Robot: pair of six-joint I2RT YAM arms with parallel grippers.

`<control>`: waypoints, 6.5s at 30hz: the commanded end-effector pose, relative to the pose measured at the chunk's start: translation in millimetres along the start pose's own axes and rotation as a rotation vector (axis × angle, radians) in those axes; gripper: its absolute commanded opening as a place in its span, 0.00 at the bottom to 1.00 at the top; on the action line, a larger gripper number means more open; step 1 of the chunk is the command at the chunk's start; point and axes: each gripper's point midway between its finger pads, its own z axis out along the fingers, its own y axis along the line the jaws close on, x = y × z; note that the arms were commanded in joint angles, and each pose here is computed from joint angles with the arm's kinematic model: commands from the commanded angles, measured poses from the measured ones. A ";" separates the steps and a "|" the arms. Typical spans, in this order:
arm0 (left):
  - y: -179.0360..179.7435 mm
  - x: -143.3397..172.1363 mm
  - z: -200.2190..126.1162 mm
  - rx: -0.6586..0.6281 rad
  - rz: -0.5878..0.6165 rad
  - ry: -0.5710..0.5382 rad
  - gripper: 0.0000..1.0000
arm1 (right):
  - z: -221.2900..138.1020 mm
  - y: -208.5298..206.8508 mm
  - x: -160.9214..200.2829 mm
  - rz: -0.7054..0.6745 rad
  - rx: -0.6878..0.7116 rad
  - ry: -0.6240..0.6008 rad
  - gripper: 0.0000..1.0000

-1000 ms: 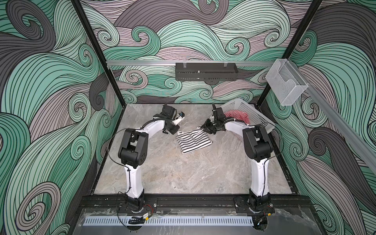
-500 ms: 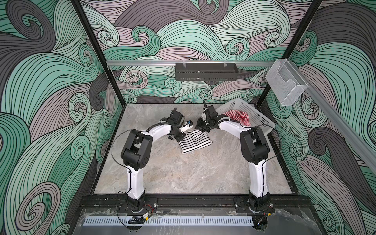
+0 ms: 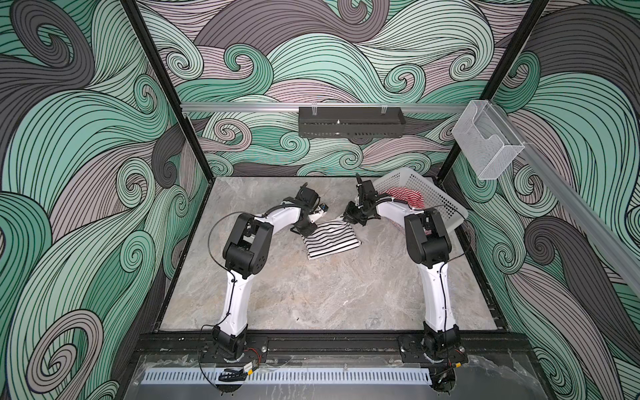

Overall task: Fold and stack tank tops
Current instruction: Smooth out the tank top at the center of the table, then move the tank top to the middle-left of the table, then pick up the tank top from the basket.

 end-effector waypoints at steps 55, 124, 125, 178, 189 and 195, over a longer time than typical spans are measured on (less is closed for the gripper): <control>111.8 227.5 -41.9 -0.203 -0.238 0.402 0.20 | 93.0 208.0 225.4 -0.443 -0.156 0.335 0.25; 112.9 202.2 -40.9 -0.210 -0.338 0.441 0.20 | -262.8 -165.5 -82.3 0.092 0.453 -0.553 0.82; 114.3 204.5 -41.5 -0.208 -0.344 0.443 0.20 | -262.0 -173.4 -86.2 0.105 0.472 -0.550 0.82; 104.8 182.0 -54.3 -0.102 -0.487 0.328 0.20 | -357.7 -68.2 -75.6 0.001 0.009 -1.174 0.00; 111.4 161.4 -86.8 -0.126 -0.495 0.248 0.19 | -429.4 66.4 13.2 -0.281 -0.253 -1.256 0.00; 115.4 151.6 -114.0 -0.150 -0.514 0.186 0.20 | -399.2 125.1 46.8 -0.435 -0.371 -1.097 0.00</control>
